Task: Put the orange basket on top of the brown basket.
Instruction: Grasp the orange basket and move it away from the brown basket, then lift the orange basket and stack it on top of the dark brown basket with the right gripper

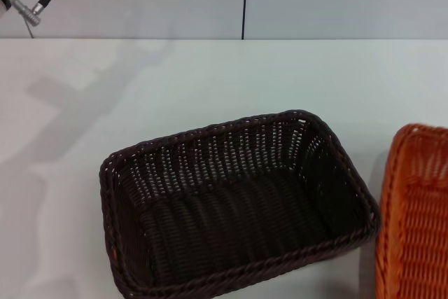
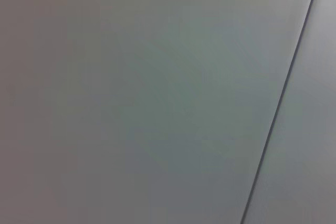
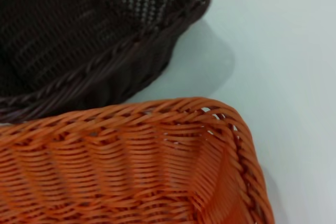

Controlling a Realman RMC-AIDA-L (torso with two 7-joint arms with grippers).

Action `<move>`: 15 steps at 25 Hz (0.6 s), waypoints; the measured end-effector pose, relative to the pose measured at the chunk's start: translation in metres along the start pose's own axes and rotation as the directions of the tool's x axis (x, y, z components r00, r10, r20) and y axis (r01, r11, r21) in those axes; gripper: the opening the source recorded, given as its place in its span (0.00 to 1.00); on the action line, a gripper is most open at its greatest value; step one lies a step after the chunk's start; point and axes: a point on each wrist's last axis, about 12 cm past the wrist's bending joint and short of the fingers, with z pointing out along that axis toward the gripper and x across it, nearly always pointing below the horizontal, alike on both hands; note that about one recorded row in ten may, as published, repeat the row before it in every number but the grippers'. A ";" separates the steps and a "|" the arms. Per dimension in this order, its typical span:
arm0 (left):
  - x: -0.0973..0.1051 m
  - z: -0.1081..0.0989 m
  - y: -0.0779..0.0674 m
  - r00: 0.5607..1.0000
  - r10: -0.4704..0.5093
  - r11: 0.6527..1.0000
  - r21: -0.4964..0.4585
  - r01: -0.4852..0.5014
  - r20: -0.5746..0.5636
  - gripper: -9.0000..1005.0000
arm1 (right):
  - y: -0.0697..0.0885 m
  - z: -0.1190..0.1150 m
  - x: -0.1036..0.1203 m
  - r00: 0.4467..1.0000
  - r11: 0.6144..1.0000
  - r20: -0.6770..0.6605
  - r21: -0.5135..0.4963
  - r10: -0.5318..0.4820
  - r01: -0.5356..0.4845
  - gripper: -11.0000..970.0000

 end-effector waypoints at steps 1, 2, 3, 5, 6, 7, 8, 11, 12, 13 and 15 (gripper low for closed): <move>0.000 -0.001 0.001 1.000 -0.001 1.000 -0.002 0.001 0.001 0.86 | -0.001 -0.009 0.007 0.999 0.999 0.028 0.020 0.044 -0.044 0.20; -0.001 -0.002 0.002 1.000 -0.002 1.000 -0.008 0.002 0.005 0.86 | -0.001 -0.009 0.007 0.999 0.999 0.028 0.020 0.044 -0.044 0.20; -0.001 -0.002 0.002 1.000 -0.002 1.000 -0.008 0.002 0.005 0.86 | -0.002 -0.016 0.013 0.996 0.997 0.050 0.036 0.070 -0.072 0.20; -0.002 -0.004 0.004 1.000 -0.005 1.000 -0.019 0.006 0.014 0.86 | -0.002 -0.029 0.024 0.990 0.991 0.086 0.063 0.114 -0.119 0.20; -0.002 -0.004 0.004 1.000 -0.005 1.000 -0.019 0.006 0.014 0.86 | -0.002 -0.042 0.035 0.981 0.981 0.119 0.099 0.155 -0.167 0.20; -0.003 -0.005 0.006 1.000 -0.006 1.000 -0.025 0.007 0.019 0.86 | -0.002 -0.042 0.035 0.981 0.981 0.119 0.099 0.155 -0.167 0.20; -0.005 -0.007 0.009 1.000 -0.008 0.999 -0.037 0.009 0.030 0.86 | -0.002 -0.050 0.042 0.974 0.973 0.139 0.124 0.179 -0.196 0.19; -0.009 -0.011 0.014 0.999 -0.012 0.998 -0.060 0.015 0.052 0.86 | -0.001 -0.072 0.061 0.954 0.939 0.191 0.210 0.233 -0.271 0.18; -0.011 -0.013 0.016 0.998 -0.013 0.997 -0.069 0.017 0.060 0.86 | -0.001 -0.072 0.061 0.954 0.939 0.191 0.210 0.233 -0.271 0.18; -0.011 -0.013 0.016 0.998 -0.013 0.997 -0.071 0.017 0.061 0.86 | -0.001 -0.078 0.066 0.949 0.929 0.198 0.233 0.244 -0.287 0.18; -0.013 -0.015 0.018 0.998 -0.011 0.997 -0.078 0.017 0.067 0.86 | -0.002 -0.089 0.072 0.939 0.906 0.221 0.279 0.263 -0.319 0.17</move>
